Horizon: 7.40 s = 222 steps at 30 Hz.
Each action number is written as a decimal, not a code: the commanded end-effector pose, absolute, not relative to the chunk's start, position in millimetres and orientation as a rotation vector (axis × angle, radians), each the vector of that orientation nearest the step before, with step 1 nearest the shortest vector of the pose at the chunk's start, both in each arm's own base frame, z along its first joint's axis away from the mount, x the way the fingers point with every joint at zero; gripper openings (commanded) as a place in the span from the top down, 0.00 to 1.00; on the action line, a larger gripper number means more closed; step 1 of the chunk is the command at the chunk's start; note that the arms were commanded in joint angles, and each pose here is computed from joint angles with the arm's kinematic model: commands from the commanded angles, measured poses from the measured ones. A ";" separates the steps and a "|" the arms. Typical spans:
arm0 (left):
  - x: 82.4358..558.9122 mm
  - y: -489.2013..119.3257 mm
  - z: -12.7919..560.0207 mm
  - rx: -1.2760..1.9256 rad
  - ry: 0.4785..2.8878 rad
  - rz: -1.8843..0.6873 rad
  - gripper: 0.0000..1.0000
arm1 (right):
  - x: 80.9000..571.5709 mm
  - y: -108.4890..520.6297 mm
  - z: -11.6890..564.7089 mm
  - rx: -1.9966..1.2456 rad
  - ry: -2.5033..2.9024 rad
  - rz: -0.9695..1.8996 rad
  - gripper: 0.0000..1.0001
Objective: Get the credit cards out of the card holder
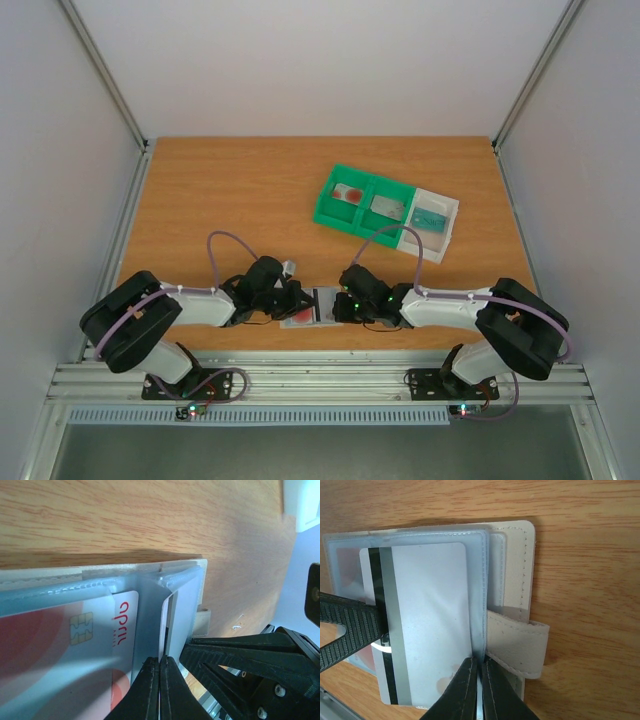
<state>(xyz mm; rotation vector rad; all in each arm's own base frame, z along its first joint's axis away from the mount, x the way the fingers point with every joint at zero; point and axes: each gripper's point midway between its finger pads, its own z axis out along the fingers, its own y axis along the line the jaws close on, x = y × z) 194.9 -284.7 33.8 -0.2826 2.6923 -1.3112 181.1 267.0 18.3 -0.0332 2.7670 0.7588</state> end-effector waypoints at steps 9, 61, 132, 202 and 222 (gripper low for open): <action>183.9 -276.2 38.6 -0.187 2.704 -1.283 1.00 | 170.6 242.8 -6.7 0.016 2.838 0.623 0.94; 173.0 -215.0 180.1 -0.482 2.319 -1.496 0.99 | 125.9 325.6 177.1 -1.399 1.560 0.685 0.77; 156.6 -165.1 221.5 -0.261 2.284 -1.151 0.01 | 173.7 317.3 189.3 -1.181 1.766 0.183 0.99; 161.0 -188.5 132.1 -0.141 2.558 -1.025 0.01 | 472.0 127.6 110.9 0.541 2.373 0.621 0.99; 161.0 -186.7 129.9 -0.156 2.564 -1.013 0.01 | 483.1 121.0 81.9 0.559 2.427 0.575 0.87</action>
